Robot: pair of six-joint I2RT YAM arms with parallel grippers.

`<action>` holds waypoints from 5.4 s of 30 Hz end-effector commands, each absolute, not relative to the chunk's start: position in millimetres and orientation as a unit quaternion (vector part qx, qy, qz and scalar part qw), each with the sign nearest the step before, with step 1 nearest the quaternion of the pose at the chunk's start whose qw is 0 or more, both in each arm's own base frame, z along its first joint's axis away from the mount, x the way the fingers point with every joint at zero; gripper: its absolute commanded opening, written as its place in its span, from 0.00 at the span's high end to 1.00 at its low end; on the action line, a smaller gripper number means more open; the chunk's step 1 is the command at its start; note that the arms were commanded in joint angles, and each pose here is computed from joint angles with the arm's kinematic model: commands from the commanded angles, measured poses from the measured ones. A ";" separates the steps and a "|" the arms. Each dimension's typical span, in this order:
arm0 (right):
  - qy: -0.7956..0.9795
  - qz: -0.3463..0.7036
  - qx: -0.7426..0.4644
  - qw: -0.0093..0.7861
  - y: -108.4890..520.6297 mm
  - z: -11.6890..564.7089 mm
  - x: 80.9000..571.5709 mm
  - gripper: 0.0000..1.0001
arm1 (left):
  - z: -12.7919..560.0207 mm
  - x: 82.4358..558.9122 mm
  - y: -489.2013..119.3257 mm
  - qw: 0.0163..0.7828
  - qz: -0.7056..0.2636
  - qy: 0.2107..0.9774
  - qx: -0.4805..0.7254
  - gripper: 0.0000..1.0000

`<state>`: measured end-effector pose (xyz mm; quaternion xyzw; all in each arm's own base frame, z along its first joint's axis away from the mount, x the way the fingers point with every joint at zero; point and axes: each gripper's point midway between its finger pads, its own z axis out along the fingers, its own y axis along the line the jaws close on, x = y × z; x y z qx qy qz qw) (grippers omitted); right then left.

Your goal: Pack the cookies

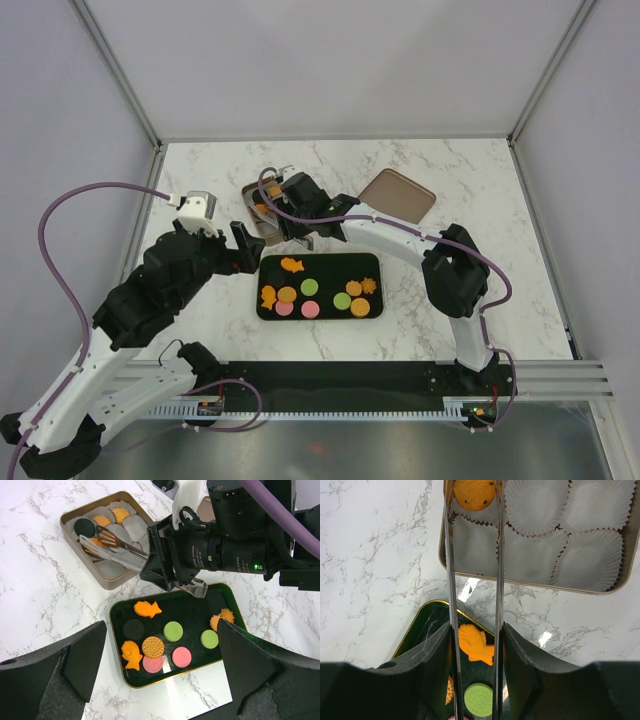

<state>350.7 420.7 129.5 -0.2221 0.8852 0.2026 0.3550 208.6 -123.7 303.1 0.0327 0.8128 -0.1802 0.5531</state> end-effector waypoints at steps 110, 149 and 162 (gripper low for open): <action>0.926 0.128 -0.217 0.279 226.5 166.1 185.6 0.70 | 304.2 219.2 -145.0 0.560 -0.195 0.802 0.075 0.00; 0.876 0.205 -0.186 0.395 403.2 186.7 394.8 0.71 | 310.2 204.7 -122.9 0.563 -0.183 0.804 0.051 0.00; 0.881 0.190 -0.182 0.393 399.8 176.0 396.7 0.55 | 305.7 204.1 -122.6 0.560 -0.182 0.807 0.051 0.00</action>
